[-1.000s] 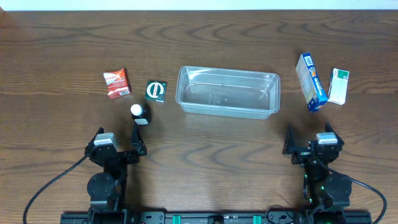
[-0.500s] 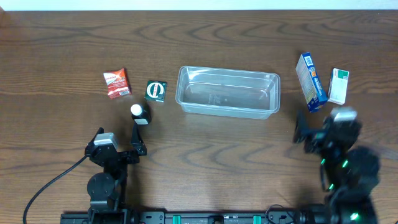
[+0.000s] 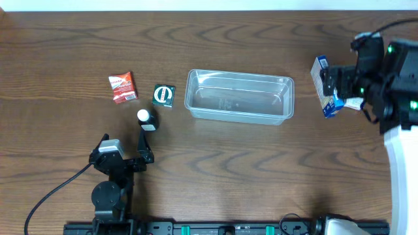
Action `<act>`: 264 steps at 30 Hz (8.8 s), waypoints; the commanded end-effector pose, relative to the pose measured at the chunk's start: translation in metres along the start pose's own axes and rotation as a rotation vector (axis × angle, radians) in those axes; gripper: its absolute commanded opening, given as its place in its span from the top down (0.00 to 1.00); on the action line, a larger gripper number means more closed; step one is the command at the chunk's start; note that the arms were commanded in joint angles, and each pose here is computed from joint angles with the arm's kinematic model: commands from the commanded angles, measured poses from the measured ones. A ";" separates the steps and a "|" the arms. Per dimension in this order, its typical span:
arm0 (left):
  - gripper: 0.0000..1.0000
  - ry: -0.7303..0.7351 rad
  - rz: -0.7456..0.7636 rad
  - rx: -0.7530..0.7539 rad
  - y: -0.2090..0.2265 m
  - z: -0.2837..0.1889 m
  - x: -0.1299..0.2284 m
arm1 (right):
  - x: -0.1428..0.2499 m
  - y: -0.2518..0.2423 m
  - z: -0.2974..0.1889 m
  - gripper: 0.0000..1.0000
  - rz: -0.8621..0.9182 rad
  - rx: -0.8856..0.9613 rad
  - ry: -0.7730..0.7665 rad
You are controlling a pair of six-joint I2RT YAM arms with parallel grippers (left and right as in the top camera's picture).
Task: Pack container
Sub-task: 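Reach the right gripper to the blue Kool Fever box and grasp it, then lift the blue box and carry it into the clear container, then lower the blue box into the container and open the right gripper, then grasp the white-green Panadol box with the right gripper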
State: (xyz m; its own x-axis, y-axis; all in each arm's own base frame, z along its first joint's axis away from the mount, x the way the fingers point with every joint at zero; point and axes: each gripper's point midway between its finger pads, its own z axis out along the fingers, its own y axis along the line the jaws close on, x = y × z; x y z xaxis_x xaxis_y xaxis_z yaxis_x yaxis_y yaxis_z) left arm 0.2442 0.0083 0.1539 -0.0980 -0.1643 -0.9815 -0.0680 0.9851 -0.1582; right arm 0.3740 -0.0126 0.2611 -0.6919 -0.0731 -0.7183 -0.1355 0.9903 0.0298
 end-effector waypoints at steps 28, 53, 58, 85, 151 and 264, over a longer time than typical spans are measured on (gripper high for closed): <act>0.02 0.048 0.019 -0.025 0.006 0.001 0.017 | 0.081 -0.050 0.127 0.07 -0.266 -0.077 0.345; 0.02 0.048 0.019 -0.025 0.006 0.001 0.017 | 0.091 -0.082 0.149 0.74 -0.286 0.064 0.396; 0.02 0.048 0.019 -0.025 0.006 0.001 0.017 | 0.089 -0.077 0.150 0.78 -0.292 0.053 0.392; 0.02 0.048 0.019 -0.025 0.006 0.001 0.017 | 0.106 -0.059 0.158 0.80 -0.260 -0.010 0.399; 0.02 0.048 0.019 -0.025 0.006 0.001 0.017 | 0.072 0.185 0.089 0.99 -1.282 -0.418 0.238; 0.02 0.048 0.019 -0.025 0.006 0.001 0.017 | 0.062 0.167 0.088 0.37 -0.688 -0.257 0.259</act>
State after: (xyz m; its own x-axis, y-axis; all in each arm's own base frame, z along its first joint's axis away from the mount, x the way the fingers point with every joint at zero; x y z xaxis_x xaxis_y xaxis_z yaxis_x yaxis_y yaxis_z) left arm 0.2442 0.0084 0.1539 -0.0979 -0.1647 -0.9815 -0.0684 0.9850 -0.1585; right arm 0.3587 0.1702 0.1463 -0.3851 -0.8270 -0.4095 -0.8478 0.4924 -0.1972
